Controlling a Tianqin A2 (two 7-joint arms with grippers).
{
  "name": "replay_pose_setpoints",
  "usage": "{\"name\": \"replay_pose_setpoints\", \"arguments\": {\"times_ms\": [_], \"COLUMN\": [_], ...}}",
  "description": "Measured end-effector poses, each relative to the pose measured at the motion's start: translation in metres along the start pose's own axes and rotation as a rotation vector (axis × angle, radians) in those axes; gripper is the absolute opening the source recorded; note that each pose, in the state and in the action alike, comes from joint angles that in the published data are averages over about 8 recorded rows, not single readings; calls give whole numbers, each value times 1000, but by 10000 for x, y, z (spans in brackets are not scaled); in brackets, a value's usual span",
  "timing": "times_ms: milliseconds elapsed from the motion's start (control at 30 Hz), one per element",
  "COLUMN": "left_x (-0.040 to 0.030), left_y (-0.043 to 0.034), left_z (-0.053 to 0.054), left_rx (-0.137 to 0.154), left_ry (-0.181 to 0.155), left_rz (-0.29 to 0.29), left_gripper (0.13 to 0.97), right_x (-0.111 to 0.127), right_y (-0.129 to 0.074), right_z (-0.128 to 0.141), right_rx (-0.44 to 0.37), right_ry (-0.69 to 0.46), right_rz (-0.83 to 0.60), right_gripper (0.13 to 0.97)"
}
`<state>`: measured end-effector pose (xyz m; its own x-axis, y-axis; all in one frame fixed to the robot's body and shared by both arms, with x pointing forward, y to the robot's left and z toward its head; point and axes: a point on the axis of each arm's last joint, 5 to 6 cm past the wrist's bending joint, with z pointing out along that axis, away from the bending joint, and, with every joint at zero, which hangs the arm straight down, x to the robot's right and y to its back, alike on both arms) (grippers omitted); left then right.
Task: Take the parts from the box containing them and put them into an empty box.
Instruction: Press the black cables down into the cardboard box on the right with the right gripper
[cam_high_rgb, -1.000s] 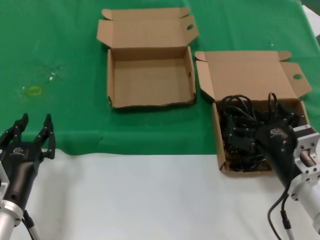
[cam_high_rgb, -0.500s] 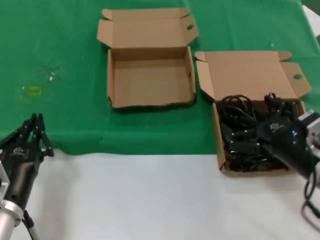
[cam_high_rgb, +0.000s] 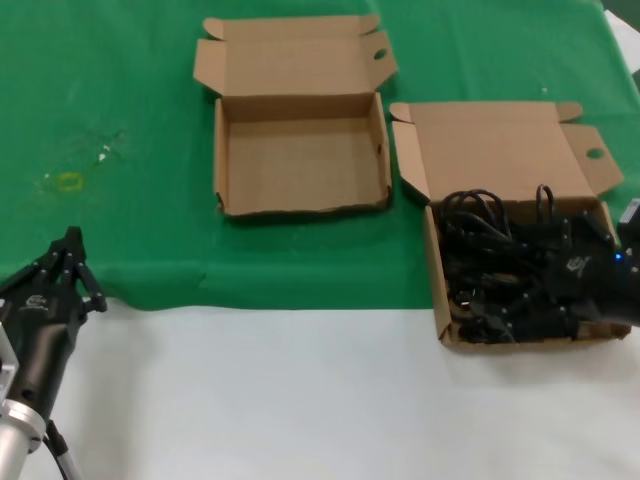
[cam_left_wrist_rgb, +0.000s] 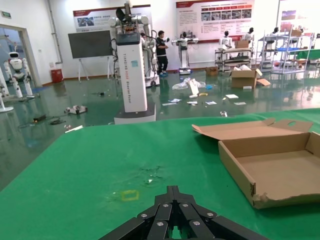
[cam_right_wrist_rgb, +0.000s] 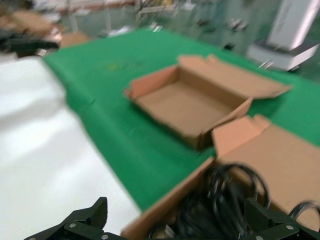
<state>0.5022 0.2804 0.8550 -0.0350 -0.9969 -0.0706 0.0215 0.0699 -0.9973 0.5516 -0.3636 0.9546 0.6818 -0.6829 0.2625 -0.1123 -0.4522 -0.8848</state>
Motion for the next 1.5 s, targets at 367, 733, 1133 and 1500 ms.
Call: {"name": "replay_pose_setpoints", "arguments": {"times_ms": [367, 733, 1133, 1500], "left_x": [0, 0, 0, 0], "left_y": [0, 0, 0, 0], "left_z": [0, 0, 0, 0], "left_rx": [0, 0, 0, 0], "left_ry": [0, 0, 0, 0], "left_rz": [0, 0, 0, 0], "left_gripper": [144, 144, 144, 144], "right_x": [638, 1213, 1412, 1402], "right_y": [-61, -215, -528, -510], "right_z": [-95, 2, 117, 296], "right_rx": [-231, -329, -347, -324], "right_ry": [-151, -143, -161, -170], "right_rz": [-123, -183, -237, -248], "right_gripper": [966, 966, 966, 966]}}
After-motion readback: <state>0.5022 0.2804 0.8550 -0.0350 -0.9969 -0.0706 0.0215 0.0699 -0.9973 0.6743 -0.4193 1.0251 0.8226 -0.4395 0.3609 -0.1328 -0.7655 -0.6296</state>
